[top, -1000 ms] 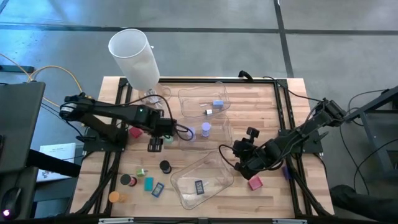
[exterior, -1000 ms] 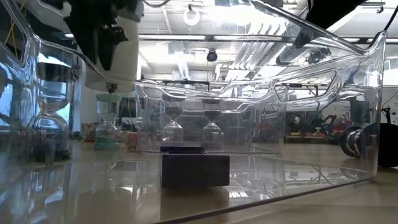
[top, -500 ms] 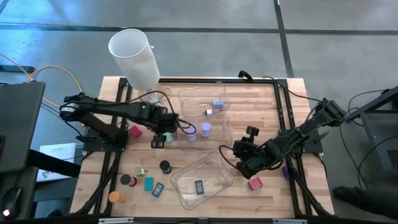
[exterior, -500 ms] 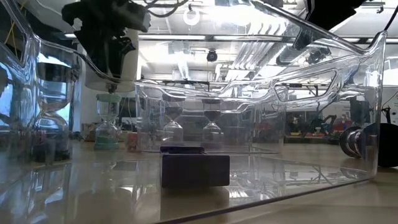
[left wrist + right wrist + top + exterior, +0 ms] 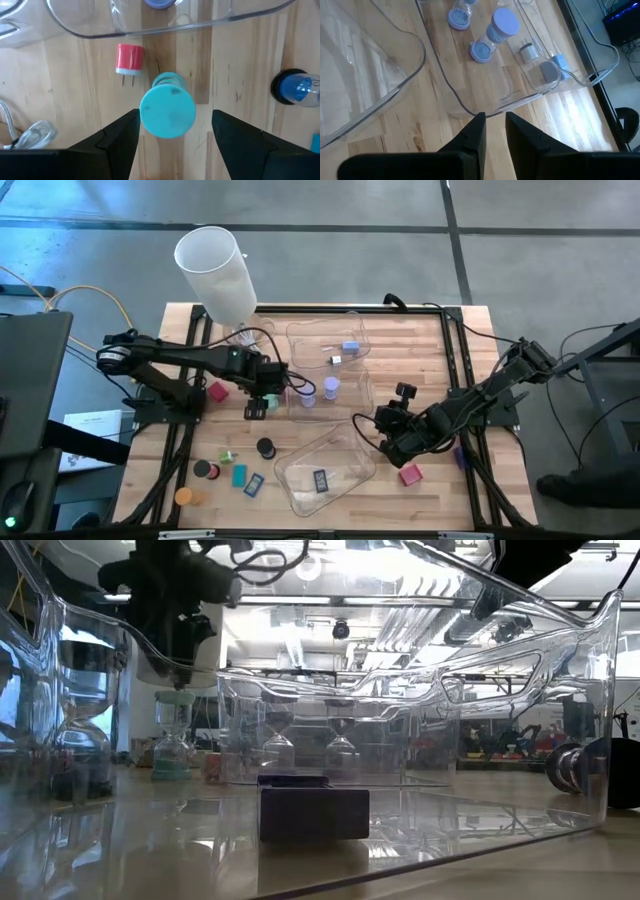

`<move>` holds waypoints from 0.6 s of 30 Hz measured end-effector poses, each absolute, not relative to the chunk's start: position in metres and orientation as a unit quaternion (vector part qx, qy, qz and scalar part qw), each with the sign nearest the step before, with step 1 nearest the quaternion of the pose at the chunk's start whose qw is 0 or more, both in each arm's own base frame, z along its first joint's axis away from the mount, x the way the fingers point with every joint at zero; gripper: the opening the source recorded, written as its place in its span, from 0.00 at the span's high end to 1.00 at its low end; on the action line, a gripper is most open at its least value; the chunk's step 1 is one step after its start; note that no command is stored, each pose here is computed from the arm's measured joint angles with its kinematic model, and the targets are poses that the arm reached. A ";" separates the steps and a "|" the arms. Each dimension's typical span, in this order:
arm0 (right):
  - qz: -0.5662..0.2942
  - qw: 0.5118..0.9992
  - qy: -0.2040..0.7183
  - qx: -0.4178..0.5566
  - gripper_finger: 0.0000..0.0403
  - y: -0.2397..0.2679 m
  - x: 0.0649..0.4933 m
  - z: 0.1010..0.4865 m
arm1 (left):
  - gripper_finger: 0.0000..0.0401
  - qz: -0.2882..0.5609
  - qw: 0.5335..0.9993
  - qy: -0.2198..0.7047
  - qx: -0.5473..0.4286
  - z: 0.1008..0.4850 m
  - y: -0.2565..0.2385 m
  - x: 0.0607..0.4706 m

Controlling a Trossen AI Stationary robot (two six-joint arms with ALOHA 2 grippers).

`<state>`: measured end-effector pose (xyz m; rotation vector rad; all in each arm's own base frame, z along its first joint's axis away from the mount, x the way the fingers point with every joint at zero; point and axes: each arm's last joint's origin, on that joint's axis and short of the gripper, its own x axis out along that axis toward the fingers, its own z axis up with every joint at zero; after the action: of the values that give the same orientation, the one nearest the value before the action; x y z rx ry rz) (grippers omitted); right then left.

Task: Pick & Place Office items
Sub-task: Put the light blue hourglass into the middle transparent bin

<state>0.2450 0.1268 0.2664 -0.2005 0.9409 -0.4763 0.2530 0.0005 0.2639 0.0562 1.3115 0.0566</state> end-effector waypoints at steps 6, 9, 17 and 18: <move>-0.226 0.861 0.446 -0.092 0.85 0.127 0.246 0.267 | 0.40 0.036 0.793 0.608 0.033 0.260 0.001 0.253; -0.225 0.862 0.445 -0.090 0.85 0.127 0.246 0.267 | 0.40 0.037 0.795 0.605 0.034 0.260 0.001 0.254; -0.225 0.864 0.443 -0.088 0.85 0.128 0.247 0.267 | 0.40 0.038 0.796 0.603 0.033 0.260 0.001 0.254; -0.225 0.864 0.443 -0.088 0.85 0.128 0.246 0.267 | 0.40 0.038 0.798 0.601 0.033 0.260 0.001 0.255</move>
<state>0.2465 0.1277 0.2668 -0.1844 0.9282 -0.4711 0.2549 0.0013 0.2604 0.0703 1.2895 0.0822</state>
